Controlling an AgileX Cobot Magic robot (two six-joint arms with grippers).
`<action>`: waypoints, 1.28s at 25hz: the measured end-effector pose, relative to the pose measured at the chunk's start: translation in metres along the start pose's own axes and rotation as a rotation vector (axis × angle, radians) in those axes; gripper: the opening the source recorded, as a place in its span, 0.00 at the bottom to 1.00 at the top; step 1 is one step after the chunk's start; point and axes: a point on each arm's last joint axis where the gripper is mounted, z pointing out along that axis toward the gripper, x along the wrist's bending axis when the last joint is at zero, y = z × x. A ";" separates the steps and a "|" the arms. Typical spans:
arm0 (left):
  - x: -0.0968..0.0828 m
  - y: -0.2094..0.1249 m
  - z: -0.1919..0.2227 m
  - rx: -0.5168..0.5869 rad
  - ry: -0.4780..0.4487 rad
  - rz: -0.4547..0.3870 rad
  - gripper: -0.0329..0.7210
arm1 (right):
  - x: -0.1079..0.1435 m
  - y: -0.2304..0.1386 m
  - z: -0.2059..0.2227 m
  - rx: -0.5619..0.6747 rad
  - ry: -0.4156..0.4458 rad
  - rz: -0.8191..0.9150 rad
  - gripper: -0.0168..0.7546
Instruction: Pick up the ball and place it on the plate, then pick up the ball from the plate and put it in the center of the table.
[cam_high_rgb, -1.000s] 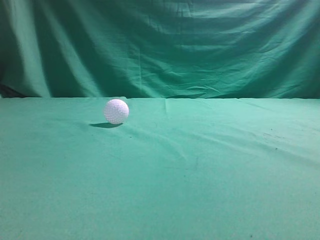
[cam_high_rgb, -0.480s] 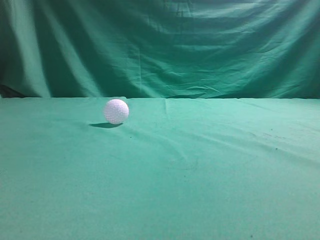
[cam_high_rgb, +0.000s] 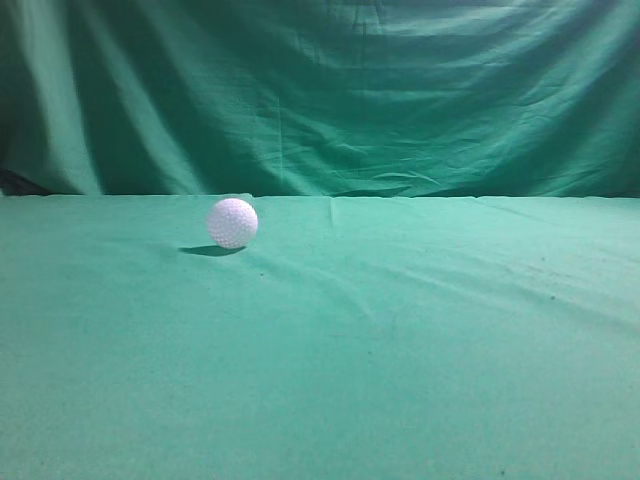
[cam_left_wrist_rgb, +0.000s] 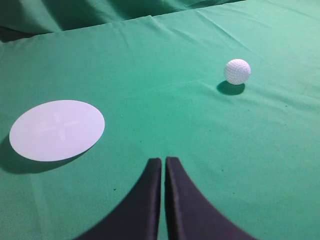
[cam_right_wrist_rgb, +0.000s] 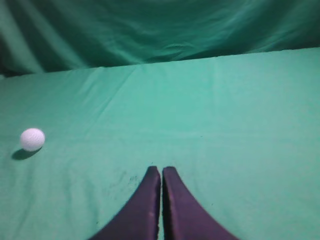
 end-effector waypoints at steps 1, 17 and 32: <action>0.000 0.000 0.000 0.000 0.000 0.000 0.04 | -0.001 0.001 -0.001 -0.020 -0.025 0.004 0.02; 0.000 0.000 0.000 0.000 0.000 0.000 0.04 | -0.011 -0.013 -0.003 0.119 -0.212 -0.065 0.02; 0.000 0.000 0.000 0.000 0.000 0.000 0.04 | -0.011 -0.013 -0.003 0.121 -0.211 -0.079 0.02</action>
